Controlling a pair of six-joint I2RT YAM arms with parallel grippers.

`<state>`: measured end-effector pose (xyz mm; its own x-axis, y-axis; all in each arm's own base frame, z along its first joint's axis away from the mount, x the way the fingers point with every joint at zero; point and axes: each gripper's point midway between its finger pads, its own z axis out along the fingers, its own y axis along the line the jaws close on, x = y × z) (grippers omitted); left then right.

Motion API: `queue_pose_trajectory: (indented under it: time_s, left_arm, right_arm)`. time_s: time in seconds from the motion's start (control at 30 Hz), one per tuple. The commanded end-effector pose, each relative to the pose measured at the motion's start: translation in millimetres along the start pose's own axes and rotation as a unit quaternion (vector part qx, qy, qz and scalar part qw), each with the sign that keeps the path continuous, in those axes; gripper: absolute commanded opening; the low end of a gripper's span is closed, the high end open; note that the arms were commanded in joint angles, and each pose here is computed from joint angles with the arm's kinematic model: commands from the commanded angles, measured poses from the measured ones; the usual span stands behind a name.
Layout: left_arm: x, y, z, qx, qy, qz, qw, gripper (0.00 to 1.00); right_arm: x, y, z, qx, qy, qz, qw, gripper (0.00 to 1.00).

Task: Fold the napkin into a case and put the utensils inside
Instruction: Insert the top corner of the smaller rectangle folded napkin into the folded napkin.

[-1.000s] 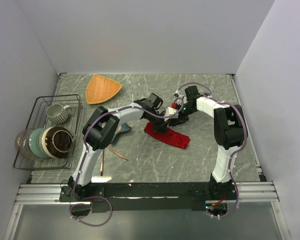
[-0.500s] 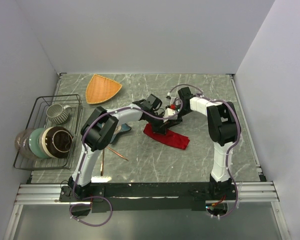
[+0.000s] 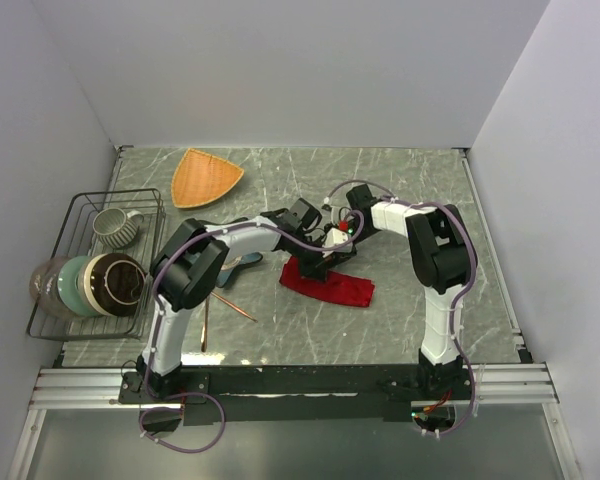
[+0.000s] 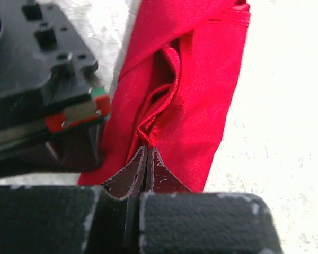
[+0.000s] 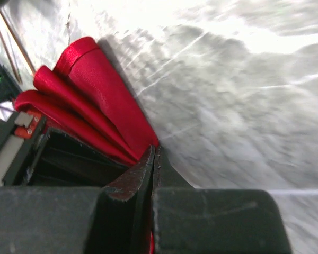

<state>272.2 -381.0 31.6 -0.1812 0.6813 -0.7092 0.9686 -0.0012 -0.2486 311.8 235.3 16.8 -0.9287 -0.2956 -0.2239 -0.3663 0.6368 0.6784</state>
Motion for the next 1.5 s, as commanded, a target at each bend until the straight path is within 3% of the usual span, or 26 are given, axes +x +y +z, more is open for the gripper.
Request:
queue_pose_trajectory:
  time_s: [0.0,0.33,0.73,1.0,1.27,1.47]
  left_arm:
    - [-24,-12,-11,-0.008,-0.028,0.033,0.999,0.01]
    - [-39,-11,-16,-0.038,-0.051,0.047,0.997,0.01]
    - [-18,3,-2,-0.066,-0.042,0.038,0.996,0.01]
    - [-26,5,-4,-0.08,-0.058,0.049,0.994,0.01]
    - [1,5,8,-0.065,-0.016,0.028,0.997,0.01]
    - [24,-4,16,-0.034,0.012,0.001,0.999,0.01]
  right_arm:
    - [9,13,0,-0.012,0.008,-0.02,1.0,0.0]
    - [22,16,5,-0.023,0.027,-0.018,0.999,0.0]
    - [28,24,8,-0.037,0.039,-0.023,0.998,0.0]
    - [31,30,12,-0.043,0.045,-0.028,0.998,0.0]
    - [25,36,5,-0.04,0.038,-0.042,0.998,0.01]
    - [-15,37,-42,0.003,-0.034,-0.024,0.999,0.36]
